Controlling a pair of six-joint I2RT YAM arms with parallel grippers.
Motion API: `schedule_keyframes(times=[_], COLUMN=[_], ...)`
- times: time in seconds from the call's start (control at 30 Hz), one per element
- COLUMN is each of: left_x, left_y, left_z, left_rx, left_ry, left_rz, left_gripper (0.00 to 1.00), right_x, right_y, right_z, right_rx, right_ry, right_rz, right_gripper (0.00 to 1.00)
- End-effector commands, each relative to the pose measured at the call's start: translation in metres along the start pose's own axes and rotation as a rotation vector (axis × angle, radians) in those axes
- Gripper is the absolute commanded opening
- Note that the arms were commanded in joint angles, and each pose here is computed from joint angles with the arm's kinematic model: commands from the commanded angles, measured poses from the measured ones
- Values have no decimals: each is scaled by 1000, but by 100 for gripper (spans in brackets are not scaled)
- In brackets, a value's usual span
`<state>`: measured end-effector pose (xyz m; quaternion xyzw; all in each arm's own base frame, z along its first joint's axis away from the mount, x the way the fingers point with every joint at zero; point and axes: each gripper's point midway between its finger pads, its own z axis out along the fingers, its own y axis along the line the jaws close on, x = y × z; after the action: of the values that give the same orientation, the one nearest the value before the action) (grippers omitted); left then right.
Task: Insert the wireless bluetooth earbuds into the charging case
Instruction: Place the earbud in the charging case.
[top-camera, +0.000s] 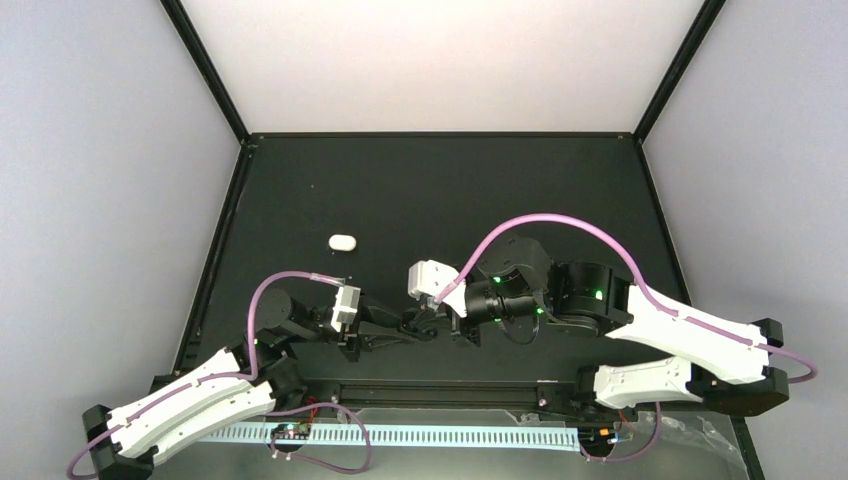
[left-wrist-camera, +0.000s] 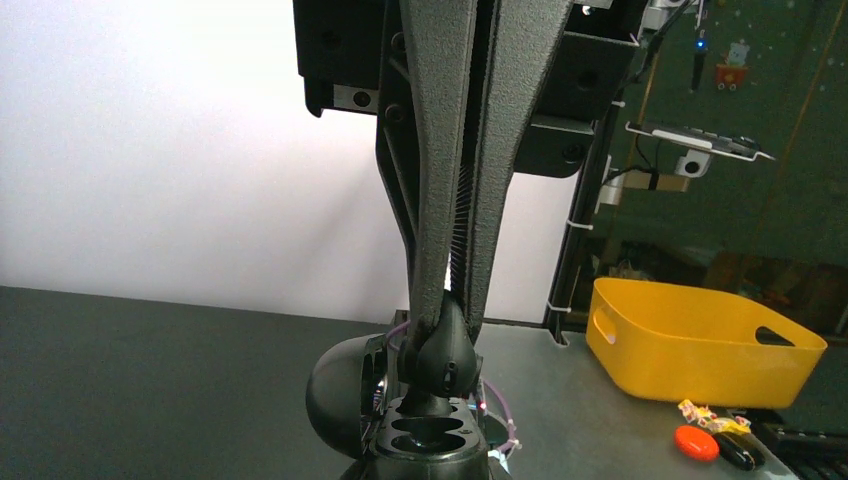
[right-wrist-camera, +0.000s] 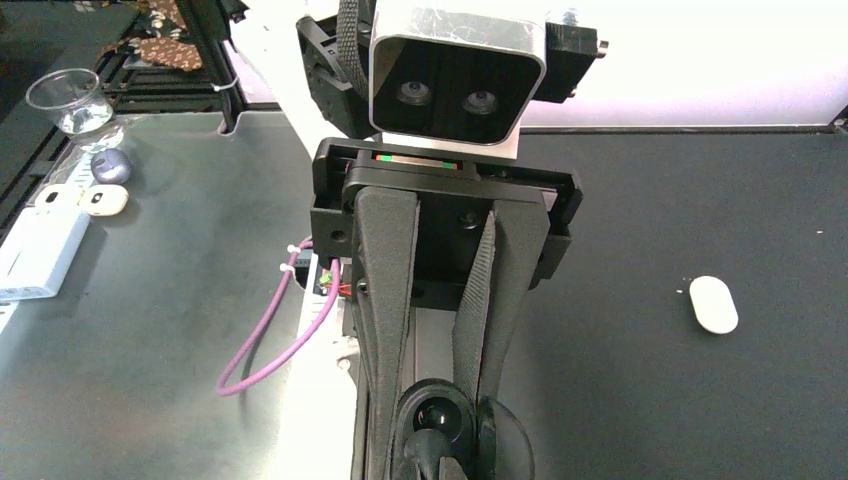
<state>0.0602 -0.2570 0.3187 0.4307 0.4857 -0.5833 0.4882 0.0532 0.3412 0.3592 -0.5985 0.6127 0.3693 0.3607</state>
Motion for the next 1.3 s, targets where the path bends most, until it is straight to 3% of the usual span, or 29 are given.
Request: schedule_keyframes(times=[0.0,1.27], left_x=[-17,-12], left_y=[-5,0], left_z=[0,2], left_rx=[4,-11], left_ry=[-35,-17], left_rz=[41,37], left_gripper=[2,2], right_x=[-8,-5], right_y=[-2,-6], right_z=[-4,1], right_rx=[24,59], right_ry=[-14,33], right_rz=[-17,-33], right_gripper=[1,1])
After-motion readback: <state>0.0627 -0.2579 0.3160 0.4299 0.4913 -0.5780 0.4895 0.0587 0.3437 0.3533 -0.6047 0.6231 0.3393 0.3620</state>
